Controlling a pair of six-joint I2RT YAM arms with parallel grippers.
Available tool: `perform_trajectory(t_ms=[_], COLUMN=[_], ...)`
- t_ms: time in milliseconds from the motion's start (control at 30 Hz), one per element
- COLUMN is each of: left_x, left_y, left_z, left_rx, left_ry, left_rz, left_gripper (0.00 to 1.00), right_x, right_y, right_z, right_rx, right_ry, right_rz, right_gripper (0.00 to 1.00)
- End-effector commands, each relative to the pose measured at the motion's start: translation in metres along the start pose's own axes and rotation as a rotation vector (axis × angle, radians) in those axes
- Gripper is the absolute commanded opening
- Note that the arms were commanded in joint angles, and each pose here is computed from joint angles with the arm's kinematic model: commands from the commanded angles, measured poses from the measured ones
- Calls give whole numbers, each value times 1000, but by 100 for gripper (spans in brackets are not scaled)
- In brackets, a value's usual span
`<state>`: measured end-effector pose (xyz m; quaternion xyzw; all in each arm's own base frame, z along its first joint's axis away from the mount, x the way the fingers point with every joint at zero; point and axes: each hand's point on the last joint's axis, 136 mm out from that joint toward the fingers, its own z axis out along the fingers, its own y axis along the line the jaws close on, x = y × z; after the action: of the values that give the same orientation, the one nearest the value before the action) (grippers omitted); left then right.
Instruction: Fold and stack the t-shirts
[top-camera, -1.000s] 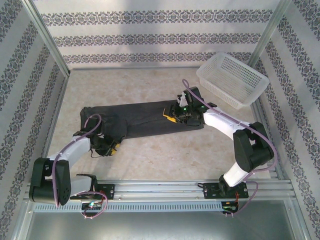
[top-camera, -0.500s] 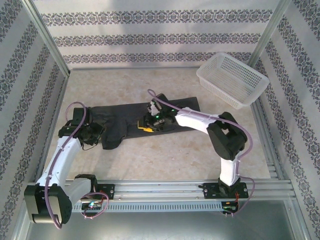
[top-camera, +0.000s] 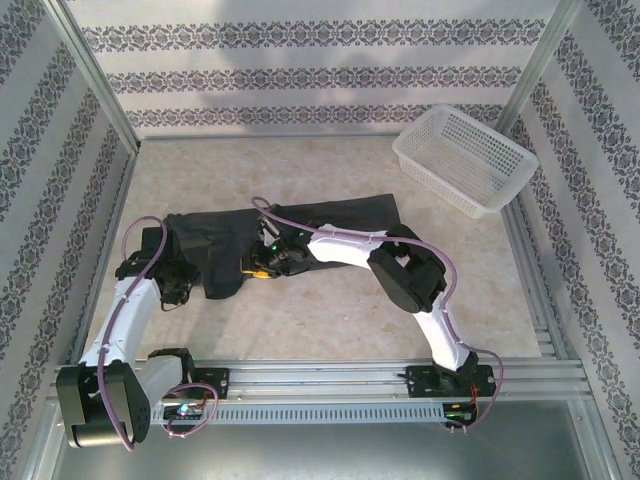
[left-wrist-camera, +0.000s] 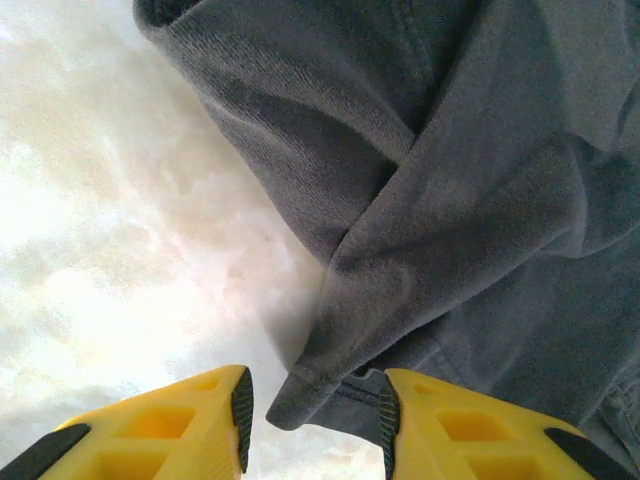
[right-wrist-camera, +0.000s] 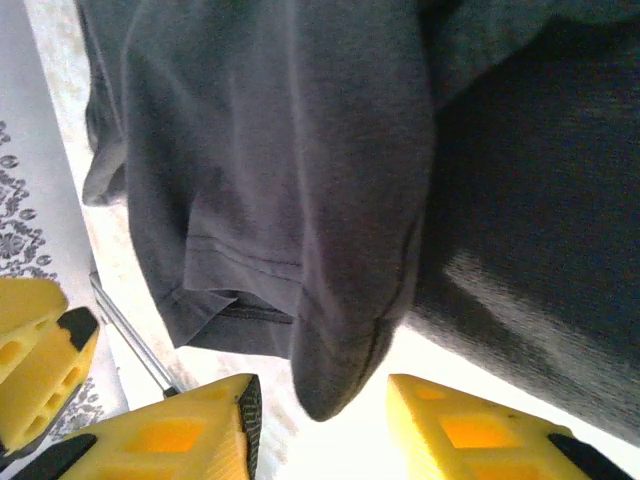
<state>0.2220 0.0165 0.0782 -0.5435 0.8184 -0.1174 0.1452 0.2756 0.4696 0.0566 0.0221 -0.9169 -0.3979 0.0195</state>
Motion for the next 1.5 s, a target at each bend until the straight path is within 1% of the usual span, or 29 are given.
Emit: perform_trajectory(t_ms=[0,67,100,133,200,267,300,333,467,567,667,733,800,833,900,1000,1067,1167,1200,1300,1467], left_x=[-4,-3,-3,-3,-3,-4,-5,-7,-13,-19,-27,-38,-50,-57,-68,-83,-90,-92,-87,-77,-67], left_y=[2,0,1,1,3,5,6,6,4,-3,-20,-33,-45,-54,-65,-66,-68,-72,-75,-69,-66], left_z=[-7,-8,-8,-8,-9,-11,-12,-13,-13,-6,3,7,11,12,14,24,30,36,41,53,64], left_rx=[-4,12,14,15,11,0,-6,-9,-6,21,99,157,202,236,258,241,259,277,286,274,276], left_ry=[-20,-20,-19,-21,-25,-33,-39,-44,-58,-62,-64,-80,-90,-96,-97,-56,-40,-15,14,69,107], left_rz=[23,28,29,28,37,45,49,55,59,55,53,46,36,43,57,39,37,76,95,111,145], left_gripper=[40,39,38,38,36,35,34,33,32,32,38,43,44,45,45,44,43,38,36,36,36], right_x=[-7,-12,-14,-16,-19,-18,-17,-16,-13,-13,-15,-15,-17,-19,-23,-28,-29,-31,-32,-32,-33], right_y=[-6,-7,-6,-5,0,2,3,3,3,0,-10,-19,-25,-27,-29,-29,-28,-27,-29,-30,-30], right_z=[8,10,11,12,10,1,-5,-11,-32,-40,-39,-31,-24,-21,-17,-25,-34,-53,-61,-77,-95], right_rx=[36,38,32,28,18,13,13,13,-9,-26,-49,-62,-80,-96,-104,-78,-58,-27,-18,-20,-39], right_ry=[-25,-33,-37,-39,-45,-56,-64,-68,-77,-71,-69,-33,-11,-6,5,-11,-25,-55,-67,-88,-114], right_rz=[47,64,69,75,77,76,78,80,107,140,181,219,254,265,278,254,228,187,177,155,133], right_gripper=[39,37,35,31,17,6,1,0,0,0,0,0,0,4,18,27,28,30,31,34,35])
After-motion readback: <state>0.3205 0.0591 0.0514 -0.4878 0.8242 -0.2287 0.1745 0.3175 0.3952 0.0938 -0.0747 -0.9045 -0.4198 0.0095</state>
